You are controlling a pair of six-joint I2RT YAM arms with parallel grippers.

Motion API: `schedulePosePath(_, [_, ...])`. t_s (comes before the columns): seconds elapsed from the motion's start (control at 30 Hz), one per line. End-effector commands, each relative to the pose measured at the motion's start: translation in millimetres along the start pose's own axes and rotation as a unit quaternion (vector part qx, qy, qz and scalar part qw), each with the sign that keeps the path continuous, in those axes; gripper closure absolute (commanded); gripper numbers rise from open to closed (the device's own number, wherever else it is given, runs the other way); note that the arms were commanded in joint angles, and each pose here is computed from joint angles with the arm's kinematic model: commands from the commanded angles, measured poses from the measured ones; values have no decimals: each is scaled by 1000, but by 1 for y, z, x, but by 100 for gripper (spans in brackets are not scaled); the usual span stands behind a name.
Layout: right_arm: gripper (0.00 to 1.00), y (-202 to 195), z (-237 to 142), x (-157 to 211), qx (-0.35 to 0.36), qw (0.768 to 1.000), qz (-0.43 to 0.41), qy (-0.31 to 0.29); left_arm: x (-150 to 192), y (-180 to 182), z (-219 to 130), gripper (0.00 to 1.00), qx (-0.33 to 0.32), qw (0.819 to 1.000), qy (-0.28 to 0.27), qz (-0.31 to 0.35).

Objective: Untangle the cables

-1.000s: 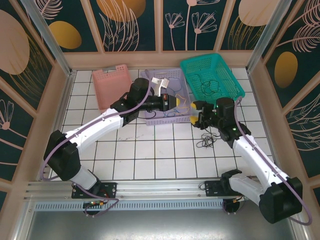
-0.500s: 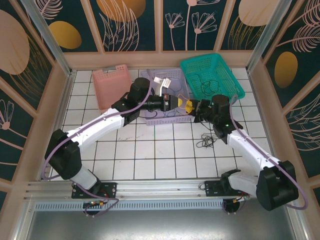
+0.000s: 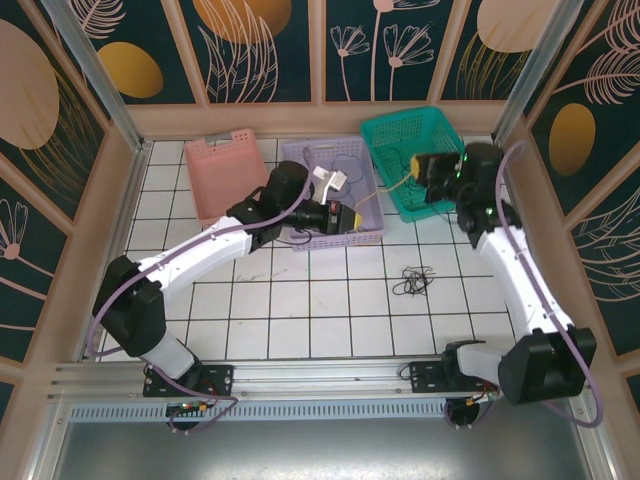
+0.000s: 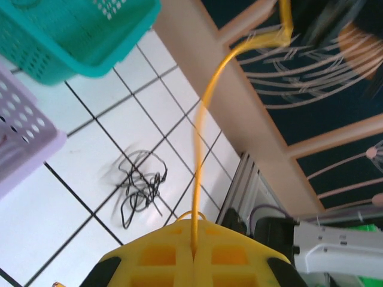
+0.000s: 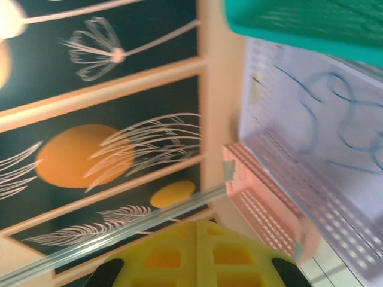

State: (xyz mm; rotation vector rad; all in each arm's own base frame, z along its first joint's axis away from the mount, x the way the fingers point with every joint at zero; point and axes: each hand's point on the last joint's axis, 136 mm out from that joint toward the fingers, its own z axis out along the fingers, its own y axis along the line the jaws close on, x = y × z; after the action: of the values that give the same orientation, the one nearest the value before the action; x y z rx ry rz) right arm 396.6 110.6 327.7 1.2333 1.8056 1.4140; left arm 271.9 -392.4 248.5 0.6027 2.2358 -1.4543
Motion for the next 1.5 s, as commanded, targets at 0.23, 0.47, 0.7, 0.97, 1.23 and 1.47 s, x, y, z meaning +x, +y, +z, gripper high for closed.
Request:
schedulePosePath(0.23, [100,77,33,-31,-24,989,-146,-21,58,3,39,100,-15,994,102,23])
schedulePosePath(0.47, [100,83,58,-15,-13,981,-188,46,49,-17,41,100,8,995,94,21])
schedulePosePath(0.7, [56,87,39,-31,20,962,-268,54,-3,-42,27,100,70,996,12,-60])
schedulePosePath(0.97, [49,108,-24,-80,31,945,-322,-41,-69,-46,-17,100,114,981,-69,-142])
schedulePosePath(1.23, [51,34,-21,25,-4,910,-412,49,-127,-2,-58,100,79,942,-153,-289])
schedulePosePath(1.47, [44,-22,-19,109,-66,862,-489,120,-132,24,-74,100,44,918,-176,-353])
